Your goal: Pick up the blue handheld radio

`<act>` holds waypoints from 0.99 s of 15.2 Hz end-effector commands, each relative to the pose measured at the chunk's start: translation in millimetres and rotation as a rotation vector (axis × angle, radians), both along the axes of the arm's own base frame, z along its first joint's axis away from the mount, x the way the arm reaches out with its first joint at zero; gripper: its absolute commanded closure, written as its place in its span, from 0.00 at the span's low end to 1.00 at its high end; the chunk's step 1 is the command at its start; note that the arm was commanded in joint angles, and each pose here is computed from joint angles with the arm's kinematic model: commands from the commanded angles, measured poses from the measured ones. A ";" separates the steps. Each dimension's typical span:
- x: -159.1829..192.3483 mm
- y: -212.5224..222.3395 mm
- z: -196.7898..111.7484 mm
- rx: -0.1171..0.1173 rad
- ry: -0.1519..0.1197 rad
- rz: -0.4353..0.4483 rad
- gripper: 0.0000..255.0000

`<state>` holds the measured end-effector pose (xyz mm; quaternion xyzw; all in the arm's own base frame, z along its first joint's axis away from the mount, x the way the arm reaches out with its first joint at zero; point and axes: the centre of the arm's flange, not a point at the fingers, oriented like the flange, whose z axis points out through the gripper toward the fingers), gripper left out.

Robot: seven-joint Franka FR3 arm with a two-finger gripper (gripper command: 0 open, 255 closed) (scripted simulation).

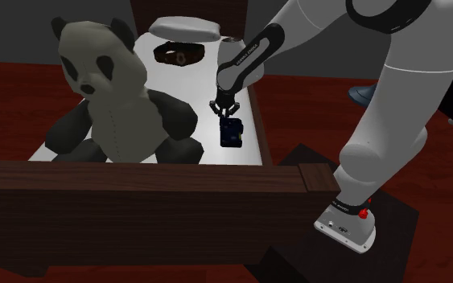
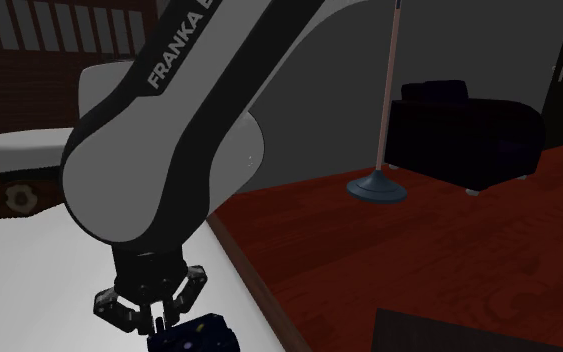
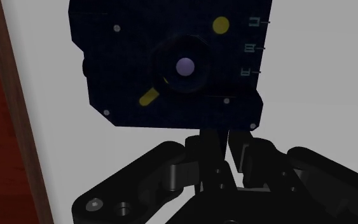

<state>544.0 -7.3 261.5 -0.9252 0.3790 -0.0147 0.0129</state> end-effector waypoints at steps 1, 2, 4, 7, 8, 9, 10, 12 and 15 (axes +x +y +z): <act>0.0 0.0 -0.1 0.000 0.000 0.000 1.00; 0.0 0.0 -0.1 0.000 0.000 0.000 1.00; -0.6 0.5 4.0 0.000 0.000 0.000 1.00; -0.6 0.4 19.8 0.000 0.000 0.000 1.00; -0.6 0.4 25.1 0.000 0.000 0.000 1.00; -0.6 0.4 30.4 0.000 0.000 0.000 1.00; -0.6 0.4 35.6 0.000 0.000 0.000 1.00; -0.6 0.4 46.2 0.000 0.000 0.000 1.00; -0.6 0.4 62.0 0.000 0.000 0.000 1.00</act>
